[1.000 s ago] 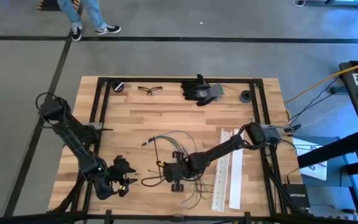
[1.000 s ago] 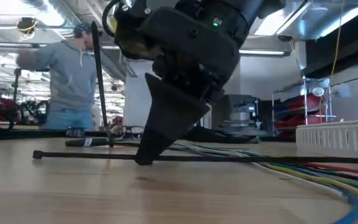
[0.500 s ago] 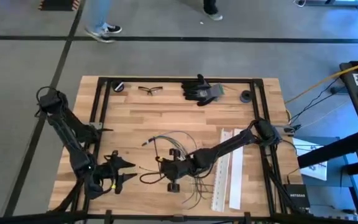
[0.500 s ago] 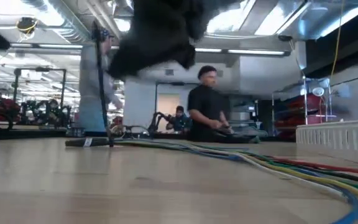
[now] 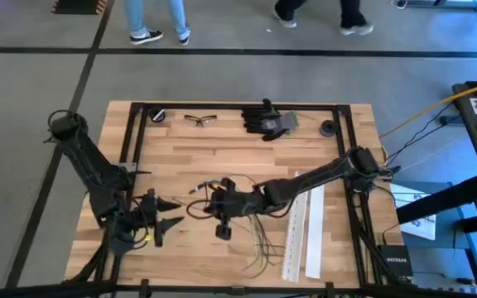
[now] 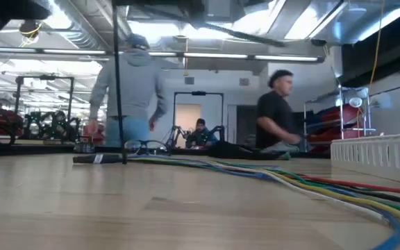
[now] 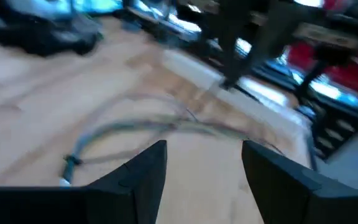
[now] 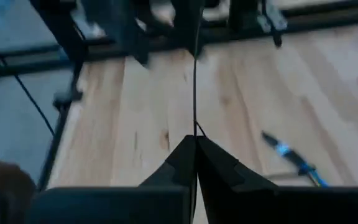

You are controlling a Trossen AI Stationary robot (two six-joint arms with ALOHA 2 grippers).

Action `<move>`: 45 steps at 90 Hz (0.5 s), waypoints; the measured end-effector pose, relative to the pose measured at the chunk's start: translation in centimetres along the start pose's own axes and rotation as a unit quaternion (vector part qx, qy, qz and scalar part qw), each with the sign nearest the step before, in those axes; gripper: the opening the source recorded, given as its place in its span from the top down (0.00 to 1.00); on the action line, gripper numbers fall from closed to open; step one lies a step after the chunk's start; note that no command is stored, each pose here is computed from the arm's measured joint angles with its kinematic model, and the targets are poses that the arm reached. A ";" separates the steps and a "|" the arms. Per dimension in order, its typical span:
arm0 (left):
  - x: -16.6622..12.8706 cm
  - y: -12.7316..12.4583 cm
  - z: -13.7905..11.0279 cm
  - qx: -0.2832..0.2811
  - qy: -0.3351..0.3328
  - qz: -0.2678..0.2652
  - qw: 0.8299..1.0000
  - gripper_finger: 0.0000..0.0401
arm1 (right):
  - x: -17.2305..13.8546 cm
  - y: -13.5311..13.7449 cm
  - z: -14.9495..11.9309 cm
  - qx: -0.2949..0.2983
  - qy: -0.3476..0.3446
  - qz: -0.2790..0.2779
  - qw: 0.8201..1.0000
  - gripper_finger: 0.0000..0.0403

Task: Ziptie cables
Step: Wrap the zip tie on the cables

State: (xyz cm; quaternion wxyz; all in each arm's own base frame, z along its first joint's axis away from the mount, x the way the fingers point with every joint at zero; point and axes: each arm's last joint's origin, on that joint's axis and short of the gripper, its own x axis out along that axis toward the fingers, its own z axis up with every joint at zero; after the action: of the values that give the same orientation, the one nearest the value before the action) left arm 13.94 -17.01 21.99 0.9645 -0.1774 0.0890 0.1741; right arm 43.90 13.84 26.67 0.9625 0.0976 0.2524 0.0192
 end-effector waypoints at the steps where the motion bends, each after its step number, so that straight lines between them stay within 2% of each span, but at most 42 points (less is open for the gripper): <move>1: 0.1 0.0 0.0 0.002 -0.002 0.003 1.000 0.52 | 0.0 0.0 0.1 0.001 -0.005 0.003 1.000 1.00; 10: 0.4 0.3 0.5 0.013 -0.010 0.013 1.000 0.52 | -0.1 -0.1 0.6 0.006 -0.023 0.010 1.000 1.00; 17: 0.4 0.4 1.2 0.014 -0.015 0.013 1.000 0.52 | -0.6 -0.5 0.9 0.005 -0.011 0.013 1.000 1.00; 33: 0.3 0.6 2.7 0.027 -0.027 0.008 0.999 0.52 | -3.2 -1.6 3.2 0.033 -0.022 0.027 0.999 1.00; 45: 0.5 0.4 3.3 0.039 -0.033 0.004 0.999 0.52 | -2.5 -2.2 3.0 0.042 -0.017 0.029 0.999 1.00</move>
State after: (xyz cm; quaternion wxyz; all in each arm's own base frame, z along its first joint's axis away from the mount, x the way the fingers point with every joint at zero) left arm 14.58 -15.34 24.78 0.9725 -0.1330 0.0649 0.1799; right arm 43.13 10.91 29.99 0.9607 0.1454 0.2337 0.0351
